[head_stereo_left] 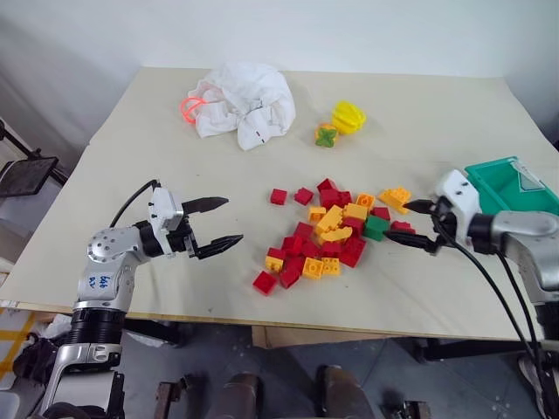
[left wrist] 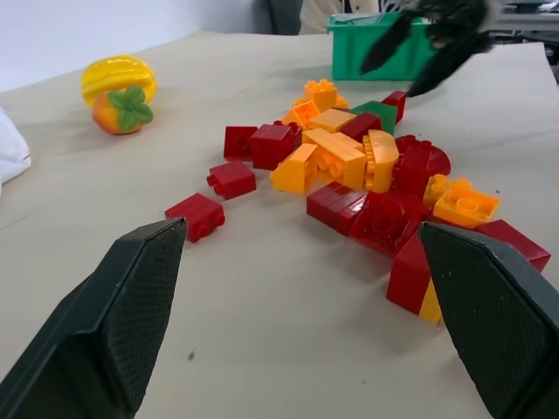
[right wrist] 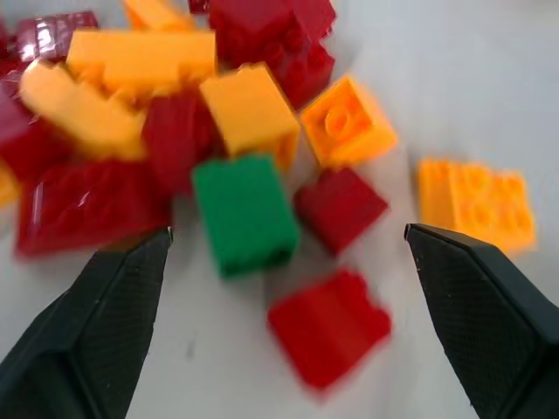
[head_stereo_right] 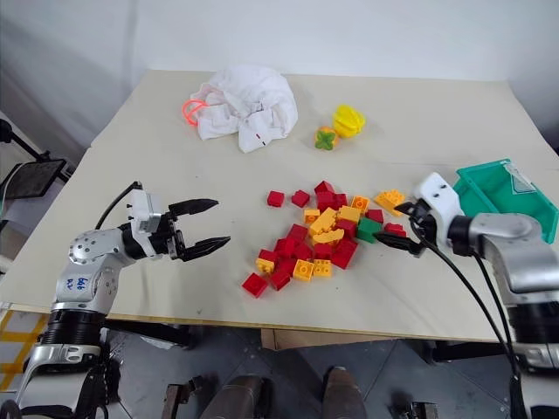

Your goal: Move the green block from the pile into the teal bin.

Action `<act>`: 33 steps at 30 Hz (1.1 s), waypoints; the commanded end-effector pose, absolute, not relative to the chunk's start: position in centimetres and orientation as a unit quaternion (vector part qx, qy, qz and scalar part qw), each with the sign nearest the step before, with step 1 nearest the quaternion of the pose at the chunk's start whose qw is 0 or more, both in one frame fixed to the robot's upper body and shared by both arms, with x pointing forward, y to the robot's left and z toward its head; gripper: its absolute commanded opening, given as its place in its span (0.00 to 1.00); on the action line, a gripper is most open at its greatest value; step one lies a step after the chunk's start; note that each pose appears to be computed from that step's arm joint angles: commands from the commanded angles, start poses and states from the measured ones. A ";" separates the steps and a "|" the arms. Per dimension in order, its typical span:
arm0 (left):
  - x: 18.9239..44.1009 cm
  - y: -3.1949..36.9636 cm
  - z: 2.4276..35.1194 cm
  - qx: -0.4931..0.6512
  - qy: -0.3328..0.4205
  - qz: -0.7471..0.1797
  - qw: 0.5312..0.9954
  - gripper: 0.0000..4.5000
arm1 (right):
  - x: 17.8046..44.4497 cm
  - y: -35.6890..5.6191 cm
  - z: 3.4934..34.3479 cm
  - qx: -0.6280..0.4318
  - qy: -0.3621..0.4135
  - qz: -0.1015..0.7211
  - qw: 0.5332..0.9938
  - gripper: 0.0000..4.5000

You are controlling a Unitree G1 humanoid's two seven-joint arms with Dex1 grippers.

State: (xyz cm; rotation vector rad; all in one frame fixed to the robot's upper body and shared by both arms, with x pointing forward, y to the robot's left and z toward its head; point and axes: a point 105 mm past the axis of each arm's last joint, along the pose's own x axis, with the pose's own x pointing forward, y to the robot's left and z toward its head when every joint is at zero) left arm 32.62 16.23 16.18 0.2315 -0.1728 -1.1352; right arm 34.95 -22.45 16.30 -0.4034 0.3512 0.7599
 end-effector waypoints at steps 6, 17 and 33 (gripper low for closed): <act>31.8 15.5 16.8 0.118 -0.098 -0.543 0.826 1.00 | 35.2 -20.1 15.1 -0.215 0.185 0.418 0.863 0.86; 30.8 13.4 18.1 0.093 -0.125 -0.574 0.804 1.00 | 34.8 -21.6 19.6 -0.190 0.010 0.393 0.899 0.34; 32.0 8.8 19.6 0.040 -0.171 -0.570 0.803 1.00 | 31.7 -39.7 22.9 -0.125 -0.062 -0.034 0.990 0.34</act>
